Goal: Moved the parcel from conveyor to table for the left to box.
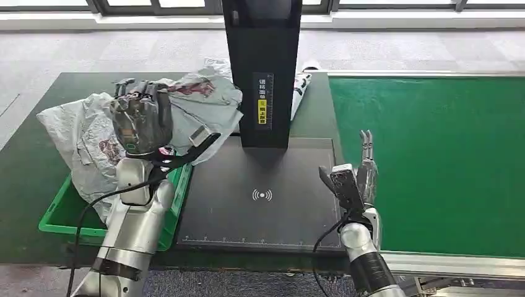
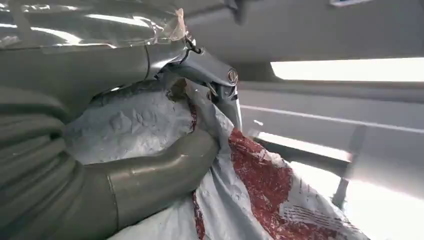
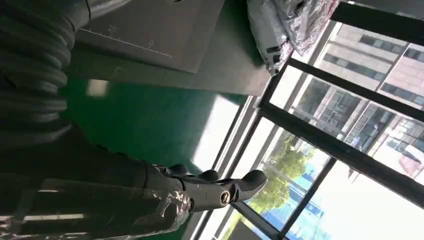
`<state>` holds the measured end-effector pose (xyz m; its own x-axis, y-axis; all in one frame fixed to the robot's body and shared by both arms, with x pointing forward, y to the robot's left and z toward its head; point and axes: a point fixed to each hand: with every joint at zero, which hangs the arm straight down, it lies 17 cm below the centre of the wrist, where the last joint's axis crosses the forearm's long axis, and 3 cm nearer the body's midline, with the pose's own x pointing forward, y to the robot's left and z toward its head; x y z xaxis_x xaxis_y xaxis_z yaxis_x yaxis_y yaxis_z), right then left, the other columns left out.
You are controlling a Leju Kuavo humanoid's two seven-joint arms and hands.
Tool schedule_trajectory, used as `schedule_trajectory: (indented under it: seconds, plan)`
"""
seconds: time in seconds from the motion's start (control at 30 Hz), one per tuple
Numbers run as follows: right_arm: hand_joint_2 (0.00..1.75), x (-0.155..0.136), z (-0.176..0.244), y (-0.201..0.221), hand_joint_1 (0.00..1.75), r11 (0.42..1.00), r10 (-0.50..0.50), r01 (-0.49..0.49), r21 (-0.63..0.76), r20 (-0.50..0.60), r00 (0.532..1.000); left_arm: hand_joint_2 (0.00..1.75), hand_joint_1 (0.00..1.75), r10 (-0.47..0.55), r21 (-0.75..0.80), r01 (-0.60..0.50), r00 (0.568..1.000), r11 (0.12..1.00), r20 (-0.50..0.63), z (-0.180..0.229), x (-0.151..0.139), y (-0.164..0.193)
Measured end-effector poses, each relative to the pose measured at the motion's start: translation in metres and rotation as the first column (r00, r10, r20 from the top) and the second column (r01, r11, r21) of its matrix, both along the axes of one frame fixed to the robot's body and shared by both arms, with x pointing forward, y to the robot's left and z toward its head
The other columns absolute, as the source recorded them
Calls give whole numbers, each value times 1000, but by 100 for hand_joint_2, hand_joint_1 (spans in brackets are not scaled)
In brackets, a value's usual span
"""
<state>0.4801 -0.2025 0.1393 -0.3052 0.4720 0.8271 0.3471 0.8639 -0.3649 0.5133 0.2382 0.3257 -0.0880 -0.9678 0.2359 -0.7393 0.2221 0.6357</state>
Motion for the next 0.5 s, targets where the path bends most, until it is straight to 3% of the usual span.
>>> schedule_trajectory:
  seconds: [0.2,0.5]
  plan:
    - [175,-5,-6,0,0,1000,3,-3,3,-10,1000,175,175,179,9,-180,983,984,27,0,-26,82]
    - [175,-5,-7,0,0,1000,3,-3,3,-10,1000,175,175,207,65,-210,977,975,61,6,-40,103]
